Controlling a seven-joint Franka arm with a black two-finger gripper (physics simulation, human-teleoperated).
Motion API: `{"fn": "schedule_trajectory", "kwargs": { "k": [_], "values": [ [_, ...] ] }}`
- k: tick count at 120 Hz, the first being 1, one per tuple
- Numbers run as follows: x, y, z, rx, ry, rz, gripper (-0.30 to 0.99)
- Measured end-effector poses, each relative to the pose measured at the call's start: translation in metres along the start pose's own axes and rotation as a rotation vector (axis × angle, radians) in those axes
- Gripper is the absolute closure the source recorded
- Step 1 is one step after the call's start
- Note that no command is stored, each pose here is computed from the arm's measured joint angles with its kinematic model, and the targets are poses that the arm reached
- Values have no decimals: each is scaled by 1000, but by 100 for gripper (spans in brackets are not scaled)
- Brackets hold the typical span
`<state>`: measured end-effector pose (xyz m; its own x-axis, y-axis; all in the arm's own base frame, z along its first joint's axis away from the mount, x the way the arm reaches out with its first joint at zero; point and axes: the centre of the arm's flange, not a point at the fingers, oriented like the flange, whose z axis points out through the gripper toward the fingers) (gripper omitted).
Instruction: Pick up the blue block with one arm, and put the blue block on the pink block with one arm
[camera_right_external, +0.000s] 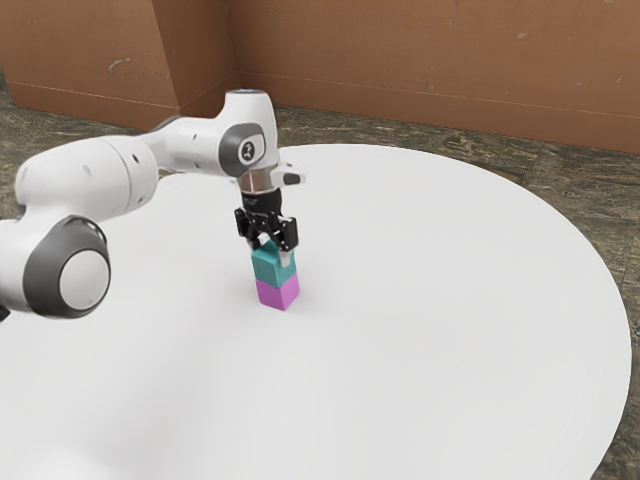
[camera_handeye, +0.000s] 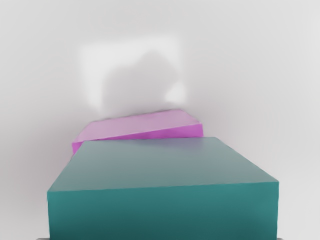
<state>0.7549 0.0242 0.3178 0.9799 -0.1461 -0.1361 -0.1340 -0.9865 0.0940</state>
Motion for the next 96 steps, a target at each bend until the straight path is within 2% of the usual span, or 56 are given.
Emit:
{"fn": "schedule_trajectory", "kwargs": {
  "k": [22, 42, 96],
  "values": [
    [-4, 2, -27, 5, 26, 10, 5],
    [-27, 13, -104, 25, 92, 18, 2],
    [-41, 17, -118, 17, 46, -4, 0]
  ]
}}
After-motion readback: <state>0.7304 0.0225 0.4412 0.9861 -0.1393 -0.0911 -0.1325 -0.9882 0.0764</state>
